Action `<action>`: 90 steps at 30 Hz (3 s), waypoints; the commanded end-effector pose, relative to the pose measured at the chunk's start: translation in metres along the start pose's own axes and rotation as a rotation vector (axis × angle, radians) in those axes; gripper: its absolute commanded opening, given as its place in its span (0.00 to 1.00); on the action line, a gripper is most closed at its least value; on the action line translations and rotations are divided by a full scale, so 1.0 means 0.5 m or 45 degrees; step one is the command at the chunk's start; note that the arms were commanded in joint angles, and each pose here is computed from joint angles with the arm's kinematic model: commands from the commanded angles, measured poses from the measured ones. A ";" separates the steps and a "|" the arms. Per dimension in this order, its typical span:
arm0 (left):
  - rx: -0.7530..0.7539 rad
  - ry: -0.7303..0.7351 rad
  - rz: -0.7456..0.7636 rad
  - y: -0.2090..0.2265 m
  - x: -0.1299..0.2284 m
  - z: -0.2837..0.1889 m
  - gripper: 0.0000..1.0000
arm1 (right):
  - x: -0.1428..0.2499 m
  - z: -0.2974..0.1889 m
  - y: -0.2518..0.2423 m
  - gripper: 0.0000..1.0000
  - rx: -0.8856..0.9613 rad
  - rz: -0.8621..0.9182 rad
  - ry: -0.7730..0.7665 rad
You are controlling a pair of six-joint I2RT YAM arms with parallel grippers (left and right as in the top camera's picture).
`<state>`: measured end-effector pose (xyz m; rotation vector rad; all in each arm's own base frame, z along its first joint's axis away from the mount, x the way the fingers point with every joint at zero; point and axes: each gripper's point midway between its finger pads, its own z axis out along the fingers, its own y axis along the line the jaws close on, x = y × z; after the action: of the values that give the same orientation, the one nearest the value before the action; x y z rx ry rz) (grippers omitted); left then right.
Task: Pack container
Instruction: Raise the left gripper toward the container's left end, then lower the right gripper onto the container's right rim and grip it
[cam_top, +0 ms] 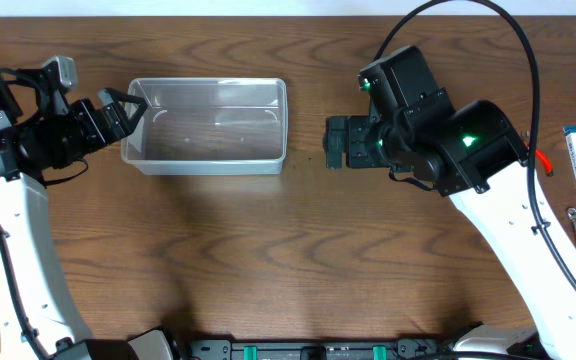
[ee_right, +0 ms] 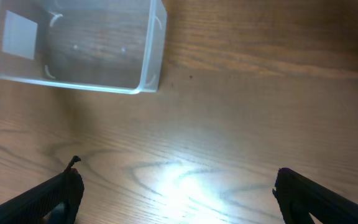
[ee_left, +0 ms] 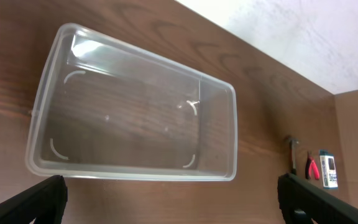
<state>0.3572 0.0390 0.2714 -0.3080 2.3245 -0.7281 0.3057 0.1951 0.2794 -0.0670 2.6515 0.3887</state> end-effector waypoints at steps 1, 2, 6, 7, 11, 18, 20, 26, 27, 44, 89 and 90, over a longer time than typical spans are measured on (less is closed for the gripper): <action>-0.078 -0.115 0.097 -0.022 -0.049 -0.051 0.98 | -0.017 -0.014 0.014 0.99 -0.031 0.006 -0.053; -0.118 -0.139 0.111 -0.022 -0.061 -0.065 0.98 | -0.021 -0.015 0.017 0.99 -0.039 0.006 -0.066; -0.310 -0.199 0.210 -0.027 -0.102 -0.134 0.98 | -0.039 -0.016 0.027 0.99 -0.065 0.005 -0.110; -0.359 -0.188 0.227 -0.025 -0.102 -0.149 0.98 | -0.043 -0.016 0.030 0.99 -0.073 -0.001 -0.122; -0.440 -0.120 0.262 -0.015 -0.084 -0.167 0.98 | -0.063 -0.011 0.066 0.99 -0.169 -0.148 -0.159; -0.435 -0.077 0.225 -0.006 -0.070 -0.155 0.98 | -0.078 0.050 0.136 0.99 -0.266 -0.189 -0.158; -0.432 -0.082 0.229 -0.007 -0.072 -0.155 0.98 | -0.072 0.086 0.141 0.99 -0.253 -0.153 -0.111; -0.444 -0.038 0.284 0.004 -0.072 -0.145 0.98 | -0.049 0.187 0.146 0.97 -0.224 -0.124 0.039; -0.442 -0.016 0.275 0.007 -0.071 -0.138 0.98 | -0.050 0.196 0.147 0.98 -0.220 -0.124 0.045; -0.310 0.535 0.348 0.036 -0.002 0.024 0.98 | -0.085 0.293 0.122 0.99 -0.025 -0.108 0.117; -0.313 0.495 0.373 0.048 -0.017 0.044 0.98 | -0.020 0.512 0.034 0.70 0.131 0.100 0.344; -0.313 0.495 0.373 0.048 -0.017 0.044 0.98 | -0.020 0.512 0.034 0.66 0.131 0.100 0.344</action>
<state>0.3797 0.0513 0.2492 0.0679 2.7500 -0.3885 0.4182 0.2856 0.0663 -0.0041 2.9534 0.2715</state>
